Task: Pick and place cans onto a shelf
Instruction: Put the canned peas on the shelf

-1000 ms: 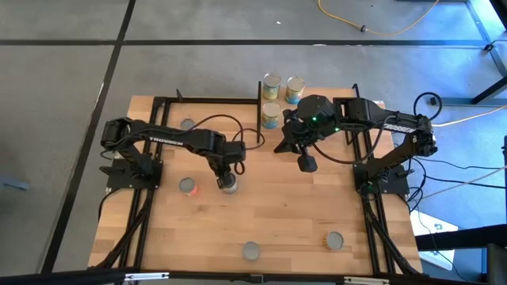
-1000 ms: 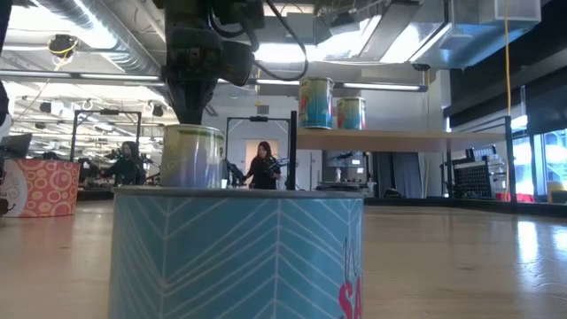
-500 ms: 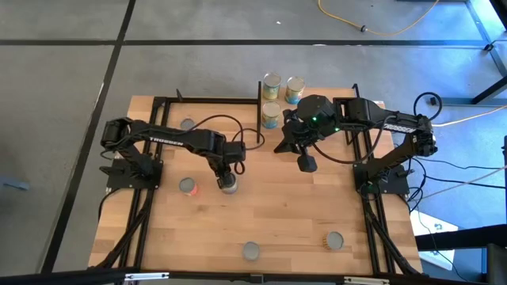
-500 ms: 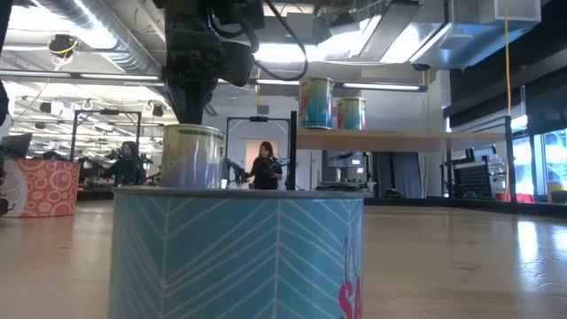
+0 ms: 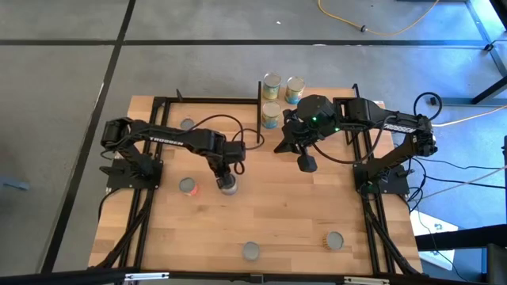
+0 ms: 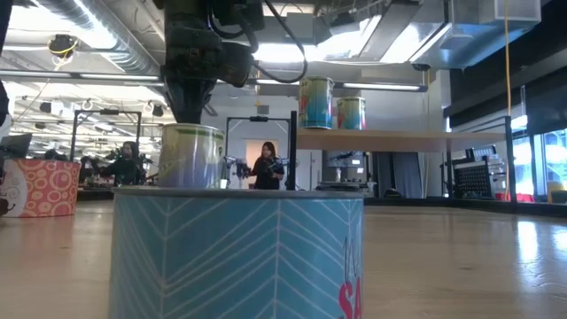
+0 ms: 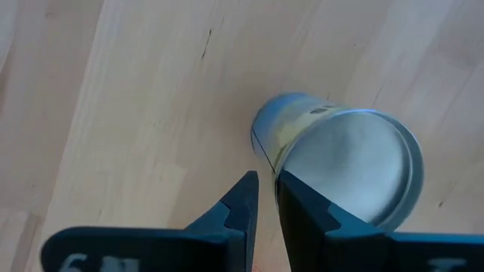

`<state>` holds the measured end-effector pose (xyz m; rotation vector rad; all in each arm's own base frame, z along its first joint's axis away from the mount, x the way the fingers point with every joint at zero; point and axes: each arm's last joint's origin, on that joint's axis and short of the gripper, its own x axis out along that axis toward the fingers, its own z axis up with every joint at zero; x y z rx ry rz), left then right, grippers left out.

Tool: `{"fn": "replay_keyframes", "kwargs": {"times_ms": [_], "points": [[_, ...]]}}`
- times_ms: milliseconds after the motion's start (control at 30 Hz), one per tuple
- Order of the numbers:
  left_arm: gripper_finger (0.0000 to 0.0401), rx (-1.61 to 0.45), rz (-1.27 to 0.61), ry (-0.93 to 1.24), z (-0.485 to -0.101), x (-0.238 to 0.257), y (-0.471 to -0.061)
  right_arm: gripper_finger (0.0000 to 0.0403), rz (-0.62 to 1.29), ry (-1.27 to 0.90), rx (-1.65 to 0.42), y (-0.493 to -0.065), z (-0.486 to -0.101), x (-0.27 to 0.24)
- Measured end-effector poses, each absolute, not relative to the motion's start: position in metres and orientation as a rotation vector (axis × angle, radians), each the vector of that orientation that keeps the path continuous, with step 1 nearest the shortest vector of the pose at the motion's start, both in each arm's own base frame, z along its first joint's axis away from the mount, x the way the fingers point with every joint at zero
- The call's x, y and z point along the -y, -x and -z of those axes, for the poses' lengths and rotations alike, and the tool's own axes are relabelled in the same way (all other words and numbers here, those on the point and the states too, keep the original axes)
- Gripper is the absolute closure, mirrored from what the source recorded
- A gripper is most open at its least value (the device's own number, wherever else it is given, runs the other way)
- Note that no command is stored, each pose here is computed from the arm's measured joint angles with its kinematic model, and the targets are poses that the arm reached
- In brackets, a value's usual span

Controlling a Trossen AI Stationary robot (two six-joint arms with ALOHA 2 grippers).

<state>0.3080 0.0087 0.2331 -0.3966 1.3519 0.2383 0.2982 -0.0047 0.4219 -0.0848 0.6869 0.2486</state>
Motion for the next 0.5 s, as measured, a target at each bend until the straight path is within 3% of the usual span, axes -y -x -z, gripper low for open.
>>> {"fn": "replay_keyframes", "kwargs": {"times_ms": [500], "points": [[0.0354,-1.321,-0.352,0.236,-0.308,-0.009,-0.309,0.0402,-0.232,0.038,-0.691,-0.298,-0.422,0.005]]}}
